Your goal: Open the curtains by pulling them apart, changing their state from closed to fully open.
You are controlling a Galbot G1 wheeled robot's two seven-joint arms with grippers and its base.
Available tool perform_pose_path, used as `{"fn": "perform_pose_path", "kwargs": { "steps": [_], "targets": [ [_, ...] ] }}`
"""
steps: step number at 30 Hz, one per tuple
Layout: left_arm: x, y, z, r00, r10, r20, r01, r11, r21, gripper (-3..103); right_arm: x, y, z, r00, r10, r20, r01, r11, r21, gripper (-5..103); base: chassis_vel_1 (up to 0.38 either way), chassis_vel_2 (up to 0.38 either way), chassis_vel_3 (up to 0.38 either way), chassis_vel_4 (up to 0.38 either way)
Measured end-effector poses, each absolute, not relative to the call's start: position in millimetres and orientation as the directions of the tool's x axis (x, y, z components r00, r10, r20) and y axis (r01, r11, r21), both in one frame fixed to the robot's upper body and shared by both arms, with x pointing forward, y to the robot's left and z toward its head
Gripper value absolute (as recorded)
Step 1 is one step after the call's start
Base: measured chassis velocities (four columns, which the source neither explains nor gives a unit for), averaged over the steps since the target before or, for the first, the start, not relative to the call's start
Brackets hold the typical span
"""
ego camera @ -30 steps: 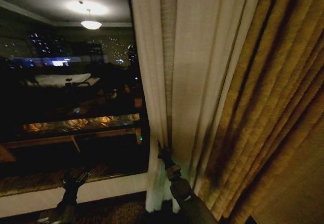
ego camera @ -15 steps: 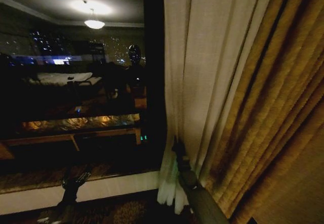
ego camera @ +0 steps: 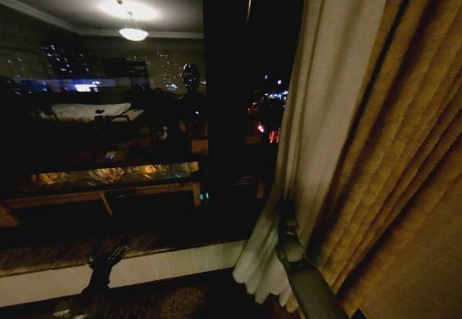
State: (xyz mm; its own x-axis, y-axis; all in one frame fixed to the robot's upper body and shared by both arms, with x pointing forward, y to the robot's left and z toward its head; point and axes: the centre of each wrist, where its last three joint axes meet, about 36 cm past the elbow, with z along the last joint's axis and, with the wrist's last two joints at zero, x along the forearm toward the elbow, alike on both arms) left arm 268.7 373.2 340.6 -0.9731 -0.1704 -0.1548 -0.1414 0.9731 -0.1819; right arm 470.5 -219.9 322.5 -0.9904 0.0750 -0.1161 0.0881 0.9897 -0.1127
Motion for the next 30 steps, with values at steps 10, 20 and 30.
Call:
{"fn": "perform_pose_path", "kwargs": {
  "steps": [10,20,30],
  "targets": [
    [269,373,341,-0.973,-0.170,-0.155,-0.141,0.973,-0.182,100,400,-177,347,-0.980,-0.185,-0.069,-0.185,0.983,-0.014,33,0.000,0.000,0.000,0.000],
    [269,373,341,-0.973,-0.170,-0.155,-0.142,0.973,-0.182,100,367,-201,381,-0.979,-0.199,-0.053,-0.198,0.980,-0.034,71,0.000,0.000,0.000,0.000],
    [269,373,341,-0.973,-0.170,-0.155,-0.142,0.973,-0.182,100,335,-214,388,-0.968,-0.250,-0.029,-0.247,0.965,-0.087,100,0.000,0.000,0.000,0.000]
  ]
}}
